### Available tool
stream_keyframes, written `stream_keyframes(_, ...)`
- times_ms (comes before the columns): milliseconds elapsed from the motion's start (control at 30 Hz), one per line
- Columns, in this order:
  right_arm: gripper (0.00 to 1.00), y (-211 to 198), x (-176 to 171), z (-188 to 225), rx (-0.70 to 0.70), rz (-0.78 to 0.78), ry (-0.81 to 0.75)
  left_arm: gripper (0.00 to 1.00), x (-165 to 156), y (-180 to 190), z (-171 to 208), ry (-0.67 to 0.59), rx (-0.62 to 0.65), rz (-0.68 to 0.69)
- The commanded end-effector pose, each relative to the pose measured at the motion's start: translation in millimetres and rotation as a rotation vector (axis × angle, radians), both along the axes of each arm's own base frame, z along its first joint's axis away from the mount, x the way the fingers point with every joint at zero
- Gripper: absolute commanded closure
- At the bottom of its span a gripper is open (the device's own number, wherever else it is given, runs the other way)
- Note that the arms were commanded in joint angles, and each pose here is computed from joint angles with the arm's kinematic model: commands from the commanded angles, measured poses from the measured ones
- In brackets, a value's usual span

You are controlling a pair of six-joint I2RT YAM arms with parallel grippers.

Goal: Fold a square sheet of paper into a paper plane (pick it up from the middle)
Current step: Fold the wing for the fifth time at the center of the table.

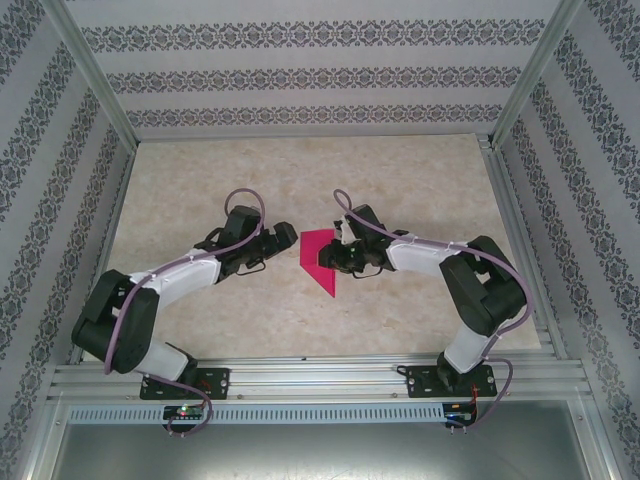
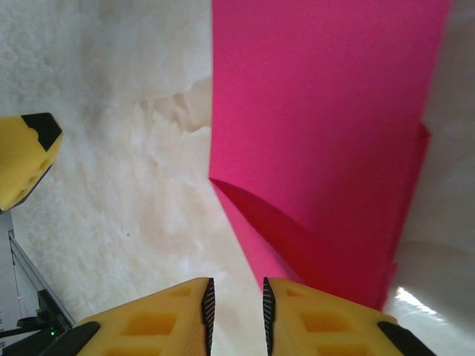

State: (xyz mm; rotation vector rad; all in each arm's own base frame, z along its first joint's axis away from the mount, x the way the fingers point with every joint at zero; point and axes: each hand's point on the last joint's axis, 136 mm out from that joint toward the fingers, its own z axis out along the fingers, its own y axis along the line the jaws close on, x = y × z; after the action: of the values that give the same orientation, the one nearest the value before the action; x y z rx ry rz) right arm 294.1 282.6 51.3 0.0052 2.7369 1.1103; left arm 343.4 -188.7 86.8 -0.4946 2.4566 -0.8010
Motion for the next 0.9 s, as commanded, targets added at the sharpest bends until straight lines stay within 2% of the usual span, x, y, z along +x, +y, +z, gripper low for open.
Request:
stream_keyframes(0, 0.73, -5.4, -0.7, -13.1, 0.031, -0.006, 0.032, 0.0, 6.7, -6.2, 2.0, 0.009, -0.037, -0.019)
stream_keyframes(133, 0.73, -13.3, 0.6, -23.4, 0.082, -0.033, 0.069, 0.0, 10.9, -17.4, 1.1, 0.024, -0.067, -0.058)
stream_keyframes(367, 0.73, -28.0, -3.3, -40.5, 0.071, -0.05, 0.103, 0.01, 14.6, -34.5, -6.9, 0.081, -0.105, -0.115)
stream_keyframes(700, 0.75, -36.5, -8.6, -56.2, 0.052, -0.049, 0.132, 0.15, 21.6, -61.3, -23.2, 0.182, -0.195, -0.175)
stream_keyframes(867, 0.75, -40.6, -9.8, -60.6, 0.039, -0.061, 0.143, 0.19, 22.0, -70.5, -29.7, 0.209, -0.21, -0.213)
